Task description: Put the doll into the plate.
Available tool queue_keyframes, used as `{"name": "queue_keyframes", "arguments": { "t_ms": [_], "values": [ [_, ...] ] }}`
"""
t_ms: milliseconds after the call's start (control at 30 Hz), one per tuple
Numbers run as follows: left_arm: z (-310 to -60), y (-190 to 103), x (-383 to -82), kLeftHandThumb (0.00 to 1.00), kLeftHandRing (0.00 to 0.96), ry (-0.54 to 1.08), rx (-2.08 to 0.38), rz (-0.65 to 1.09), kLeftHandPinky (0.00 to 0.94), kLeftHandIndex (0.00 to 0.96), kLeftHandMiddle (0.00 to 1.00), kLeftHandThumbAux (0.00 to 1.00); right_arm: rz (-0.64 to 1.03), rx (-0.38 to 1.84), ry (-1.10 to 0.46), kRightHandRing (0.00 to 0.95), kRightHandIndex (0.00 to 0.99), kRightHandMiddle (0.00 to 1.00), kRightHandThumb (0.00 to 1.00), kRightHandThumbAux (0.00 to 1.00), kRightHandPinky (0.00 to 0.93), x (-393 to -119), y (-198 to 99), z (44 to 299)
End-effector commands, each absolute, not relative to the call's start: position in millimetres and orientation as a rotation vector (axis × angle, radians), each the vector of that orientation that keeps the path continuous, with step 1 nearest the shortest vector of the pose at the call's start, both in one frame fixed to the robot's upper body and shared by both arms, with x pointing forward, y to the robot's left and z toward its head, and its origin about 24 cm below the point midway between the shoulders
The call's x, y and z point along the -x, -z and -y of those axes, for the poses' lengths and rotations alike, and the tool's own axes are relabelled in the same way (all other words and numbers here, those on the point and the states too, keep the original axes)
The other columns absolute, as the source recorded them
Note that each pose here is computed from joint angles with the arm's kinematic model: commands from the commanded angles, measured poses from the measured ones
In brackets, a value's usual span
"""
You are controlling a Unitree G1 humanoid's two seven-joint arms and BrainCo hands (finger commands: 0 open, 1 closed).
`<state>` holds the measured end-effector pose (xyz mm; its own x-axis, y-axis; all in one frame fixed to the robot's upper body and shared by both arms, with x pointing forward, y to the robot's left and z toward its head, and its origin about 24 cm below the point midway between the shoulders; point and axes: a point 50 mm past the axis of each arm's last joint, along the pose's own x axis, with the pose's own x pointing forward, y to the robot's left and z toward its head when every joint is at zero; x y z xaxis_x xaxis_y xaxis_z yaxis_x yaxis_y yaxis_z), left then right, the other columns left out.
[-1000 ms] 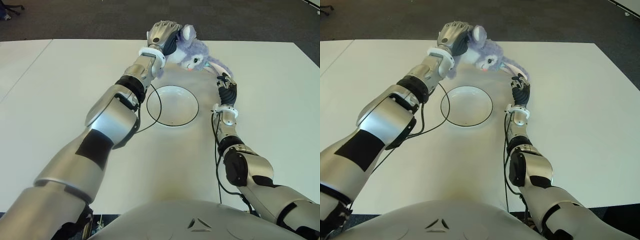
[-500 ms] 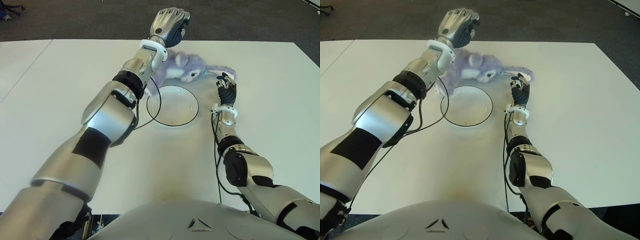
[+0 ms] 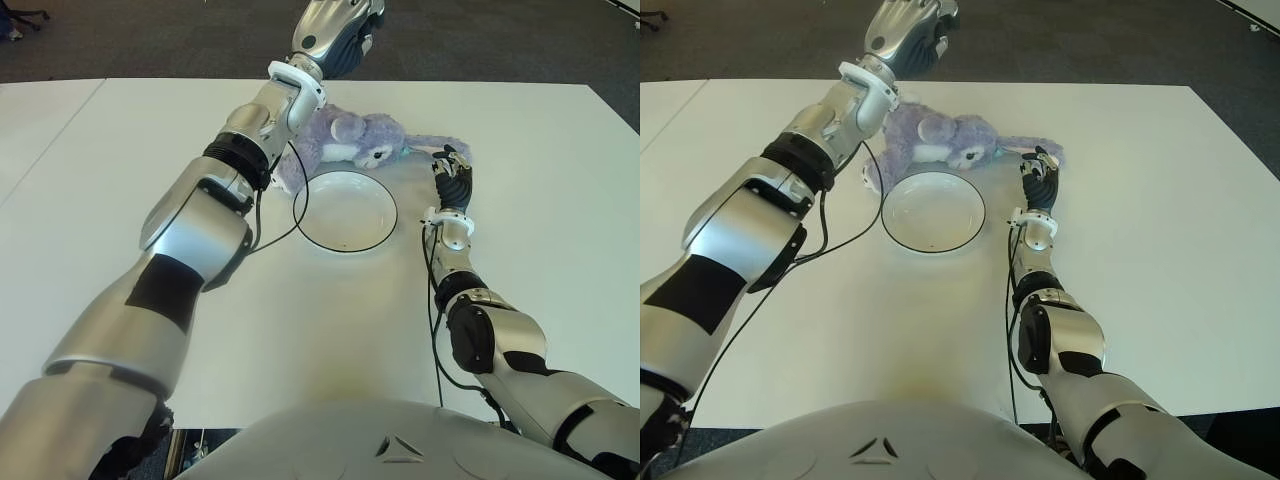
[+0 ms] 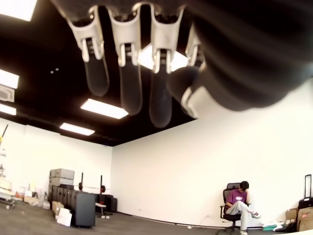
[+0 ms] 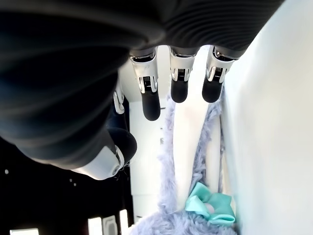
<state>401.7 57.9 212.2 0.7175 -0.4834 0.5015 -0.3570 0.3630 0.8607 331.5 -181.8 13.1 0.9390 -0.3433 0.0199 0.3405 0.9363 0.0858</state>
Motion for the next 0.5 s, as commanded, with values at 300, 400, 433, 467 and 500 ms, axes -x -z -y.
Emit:
{"name": "queue_keyframes", "arguments": {
  "t_ms": [300,400,433,467,500],
  "values": [
    [-84.5,-211.0,-395.5,0.729,0.833,0.055,-1.278,0.872,0.851,0.441,0.840,0.699,-0.497,-0.112,0.356,0.019,0.416,0.137,0.715,0.724,0.000,-244.6,93.8,161.8],
    [-86.7,-210.5,-394.3,0.728,0.832,0.051,-1.283,0.878,0.849,0.441,0.839,0.699,-0.503,-0.109,0.355,0.015,0.416,0.136,0.714,0.724,0.000,-244.9,93.9,161.8],
    [-87.3,-210.3,-394.1,0.728,0.833,0.050,-1.285,0.878,0.851,0.441,0.839,0.699,-0.504,-0.109,0.356,0.010,0.416,0.133,0.714,0.724,0.000,-245.1,93.9,161.7],
    [-88.0,-209.8,-393.8,0.727,0.833,0.049,-1.288,0.878,0.852,0.441,0.839,0.699,-0.506,-0.110,0.356,0.007,0.416,0.130,0.714,0.723,0.000,-245.3,93.9,161.7],
    [-89.2,-207.7,-393.4,0.727,0.834,0.050,-1.292,0.873,0.852,0.441,0.839,0.699,-0.506,-0.112,0.357,0.005,0.416,0.129,0.713,0.723,0.000,-245.5,93.8,161.7]
  ]
}}
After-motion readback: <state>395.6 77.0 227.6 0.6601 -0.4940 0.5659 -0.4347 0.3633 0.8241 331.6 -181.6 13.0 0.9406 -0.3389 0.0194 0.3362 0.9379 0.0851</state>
